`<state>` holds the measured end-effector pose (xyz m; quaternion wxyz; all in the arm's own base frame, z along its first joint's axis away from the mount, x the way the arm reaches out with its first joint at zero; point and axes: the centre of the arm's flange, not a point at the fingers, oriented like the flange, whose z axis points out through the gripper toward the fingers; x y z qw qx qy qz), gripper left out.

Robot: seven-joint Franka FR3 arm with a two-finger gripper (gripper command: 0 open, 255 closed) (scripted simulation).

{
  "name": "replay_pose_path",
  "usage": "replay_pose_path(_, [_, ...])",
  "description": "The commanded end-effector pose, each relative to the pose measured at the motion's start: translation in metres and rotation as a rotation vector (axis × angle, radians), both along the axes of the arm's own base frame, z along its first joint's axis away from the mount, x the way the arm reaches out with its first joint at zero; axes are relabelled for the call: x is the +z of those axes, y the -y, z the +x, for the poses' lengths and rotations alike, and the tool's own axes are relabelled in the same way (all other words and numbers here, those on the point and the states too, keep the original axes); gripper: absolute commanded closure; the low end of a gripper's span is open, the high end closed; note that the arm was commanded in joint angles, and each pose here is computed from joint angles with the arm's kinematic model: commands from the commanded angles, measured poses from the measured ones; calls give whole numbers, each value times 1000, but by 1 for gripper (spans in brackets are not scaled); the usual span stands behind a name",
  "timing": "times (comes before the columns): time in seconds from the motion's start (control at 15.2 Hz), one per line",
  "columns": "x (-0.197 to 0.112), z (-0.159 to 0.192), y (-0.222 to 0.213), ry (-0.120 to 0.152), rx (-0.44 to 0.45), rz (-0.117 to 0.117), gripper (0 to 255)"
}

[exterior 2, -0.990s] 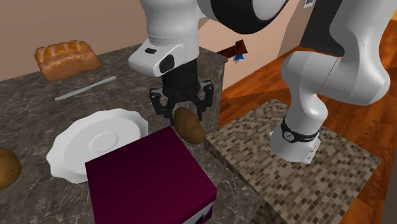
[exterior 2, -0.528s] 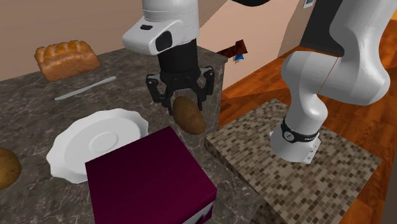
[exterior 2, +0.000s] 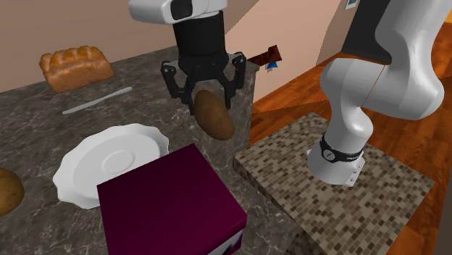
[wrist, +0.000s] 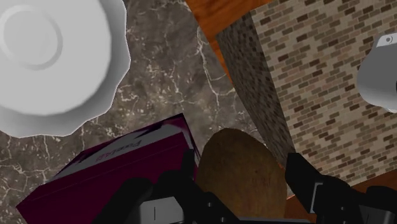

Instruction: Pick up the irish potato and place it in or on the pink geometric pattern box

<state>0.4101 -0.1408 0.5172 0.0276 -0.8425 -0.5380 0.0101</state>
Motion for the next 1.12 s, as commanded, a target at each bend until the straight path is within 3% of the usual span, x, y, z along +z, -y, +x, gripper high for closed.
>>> replay_pose_path(0.0, [11,0,0,0,0,0,255])
replay_pose_path(0.26, [32,0,0,0,0,0,255])
replay_pose_path(1.06, [35,133,-68,0,0,0,255])
